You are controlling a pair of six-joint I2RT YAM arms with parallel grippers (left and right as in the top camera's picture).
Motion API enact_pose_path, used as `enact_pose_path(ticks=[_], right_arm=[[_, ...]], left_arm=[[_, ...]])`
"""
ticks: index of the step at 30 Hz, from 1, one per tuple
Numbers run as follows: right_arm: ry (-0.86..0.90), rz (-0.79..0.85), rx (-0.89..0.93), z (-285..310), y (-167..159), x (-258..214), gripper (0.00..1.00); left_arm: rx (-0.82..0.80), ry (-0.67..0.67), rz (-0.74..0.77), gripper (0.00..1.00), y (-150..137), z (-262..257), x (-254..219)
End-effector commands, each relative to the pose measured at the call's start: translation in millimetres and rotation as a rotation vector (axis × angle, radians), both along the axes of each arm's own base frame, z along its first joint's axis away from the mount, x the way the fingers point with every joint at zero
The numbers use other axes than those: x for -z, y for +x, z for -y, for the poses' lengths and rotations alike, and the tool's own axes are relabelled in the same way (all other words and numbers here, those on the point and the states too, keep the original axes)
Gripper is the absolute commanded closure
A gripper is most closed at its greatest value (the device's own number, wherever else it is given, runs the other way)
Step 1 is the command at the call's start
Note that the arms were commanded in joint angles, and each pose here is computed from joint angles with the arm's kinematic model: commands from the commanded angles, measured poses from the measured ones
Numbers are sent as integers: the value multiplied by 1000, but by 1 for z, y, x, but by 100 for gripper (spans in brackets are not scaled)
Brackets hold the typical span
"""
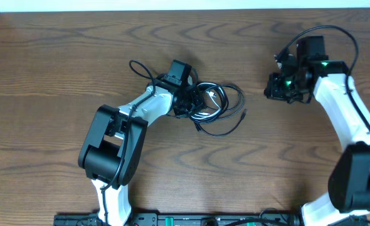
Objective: Untangle cables
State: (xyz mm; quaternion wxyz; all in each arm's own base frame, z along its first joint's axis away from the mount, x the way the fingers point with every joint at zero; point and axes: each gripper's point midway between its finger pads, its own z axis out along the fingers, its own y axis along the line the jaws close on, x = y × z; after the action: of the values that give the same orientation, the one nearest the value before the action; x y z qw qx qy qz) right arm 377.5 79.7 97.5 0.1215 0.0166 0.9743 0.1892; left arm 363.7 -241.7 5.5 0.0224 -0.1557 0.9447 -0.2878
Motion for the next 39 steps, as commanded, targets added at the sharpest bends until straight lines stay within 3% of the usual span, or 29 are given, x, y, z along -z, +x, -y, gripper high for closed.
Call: enact_pose_path(ticks=[1, 3, 7, 10, 17, 19, 22, 24, 26, 28, 30, 33, 39], right_arm=[[-4, -7, -61, -14, 5, 20, 72], [35, 90, -198, -37, 20, 24, 52], [13, 249, -348, -65, 42, 22, 32], [-60, 333, -396, -76, 58, 27, 28], [-130, 325, -518, -99, 60, 79, 29], [-201, 310, -512, -94, 62, 93, 32], [-288, 320, -430, -81, 74, 97, 57], [-311, 334, -394, -77, 80, 96, 64], [-330, 343, -355, -73, 85, 94, 87], [-339, 337, -334, -70, 86, 95, 94], [-331, 322, -313, -70, 84, 95, 99], [-273, 283, -249, -71, 78, 82, 99], [-28, 276, -233, -74, 64, 18, 99]], left_arm=[[-17, 69, -43, 76, -8, -14, 24], [-3, 70, -35, 76, -8, -14, 23], [42, 53, -28, 77, -11, -11, 22], [63, 49, -23, 79, -13, -10, 22], [68, 57, -55, 79, -20, -12, 23], [68, 57, -55, 79, -20, -12, 23], [68, 57, -55, 79, -20, -12, 23], [68, 57, -55, 79, -20, -12, 23], [68, 57, -55, 79, -20, -12, 23], [68, 57, -55, 79, -20, -12, 23], [67, 58, -55, 79, -20, -13, 23], [67, 58, -55, 79, -20, -13, 23], [67, 58, -54, 79, -20, -13, 23]])
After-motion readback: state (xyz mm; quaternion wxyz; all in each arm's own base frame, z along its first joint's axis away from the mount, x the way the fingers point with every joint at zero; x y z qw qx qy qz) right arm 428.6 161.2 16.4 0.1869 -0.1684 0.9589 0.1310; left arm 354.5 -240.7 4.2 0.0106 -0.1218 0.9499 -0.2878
